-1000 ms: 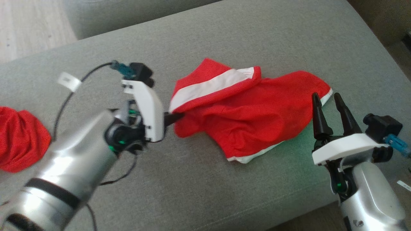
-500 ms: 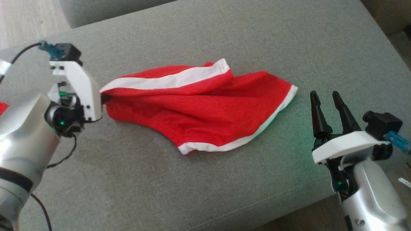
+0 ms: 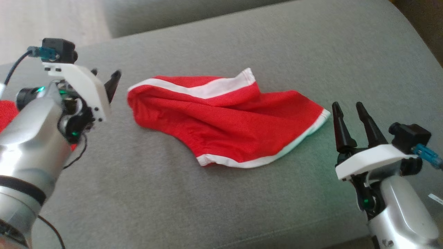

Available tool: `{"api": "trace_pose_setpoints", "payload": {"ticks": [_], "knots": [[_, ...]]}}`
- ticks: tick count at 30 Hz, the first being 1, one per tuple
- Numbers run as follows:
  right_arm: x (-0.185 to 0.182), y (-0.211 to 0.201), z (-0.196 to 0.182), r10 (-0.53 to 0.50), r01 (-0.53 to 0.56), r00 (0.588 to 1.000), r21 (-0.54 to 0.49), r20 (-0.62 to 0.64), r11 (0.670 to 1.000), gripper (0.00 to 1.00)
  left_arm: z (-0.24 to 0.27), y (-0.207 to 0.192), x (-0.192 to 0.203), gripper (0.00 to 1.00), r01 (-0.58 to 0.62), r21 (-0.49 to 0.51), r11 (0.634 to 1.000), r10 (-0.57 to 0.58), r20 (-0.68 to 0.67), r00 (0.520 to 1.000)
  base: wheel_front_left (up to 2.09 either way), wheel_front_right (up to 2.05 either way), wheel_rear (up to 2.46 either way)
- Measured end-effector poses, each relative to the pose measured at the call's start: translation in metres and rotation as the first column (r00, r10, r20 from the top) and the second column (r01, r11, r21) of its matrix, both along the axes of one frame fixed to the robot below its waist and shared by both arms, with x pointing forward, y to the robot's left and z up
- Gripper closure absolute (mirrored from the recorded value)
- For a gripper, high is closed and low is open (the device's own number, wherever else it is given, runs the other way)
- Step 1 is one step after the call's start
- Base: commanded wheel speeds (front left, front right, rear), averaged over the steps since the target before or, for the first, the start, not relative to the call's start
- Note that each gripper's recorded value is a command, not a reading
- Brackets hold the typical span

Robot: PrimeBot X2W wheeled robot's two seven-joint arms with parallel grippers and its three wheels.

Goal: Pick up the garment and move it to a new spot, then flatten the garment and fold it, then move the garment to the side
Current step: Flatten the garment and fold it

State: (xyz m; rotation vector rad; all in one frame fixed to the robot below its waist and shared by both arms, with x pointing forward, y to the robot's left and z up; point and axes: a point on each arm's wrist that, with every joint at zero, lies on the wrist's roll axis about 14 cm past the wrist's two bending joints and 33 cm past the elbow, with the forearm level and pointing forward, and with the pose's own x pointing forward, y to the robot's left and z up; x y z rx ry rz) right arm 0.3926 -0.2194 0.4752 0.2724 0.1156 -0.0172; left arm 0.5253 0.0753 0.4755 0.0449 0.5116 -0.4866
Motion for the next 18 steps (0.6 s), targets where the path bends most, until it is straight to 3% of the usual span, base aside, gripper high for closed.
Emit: {"api": "trace_pose_setpoints", "payload": {"ticks": [6, 11, 18], "knots": [[-0.005, 0.016, 0.007, 0.041, -0.041, 0.999, 0.004, 0.027, 0.999, 0.0, 0.053, 0.0, -0.014, 0.0, -0.055, -0.182, 0.982, 0.107, 0.289, 0.951, 0.0, 0.0, 0.0], [-0.009, 0.028, 0.012, 0.074, -0.074, 0.996, 0.007, 0.055, 0.997, 0.0, 0.056, 0.011, -0.048, 0.0, -0.118, -0.229, 0.966, 0.196, 0.361, 0.912, 0.0, 0.0, 0.0], [-0.013, 0.031, 0.014, 0.1, -0.096, 0.99, -0.04, 0.099, 0.995, 0.0, 0.099, 0.036, -0.093, 0.0, -0.209, -0.323, 0.923, 0.358, 0.519, 0.776, 0.0, 0.0, 0.0]]}}
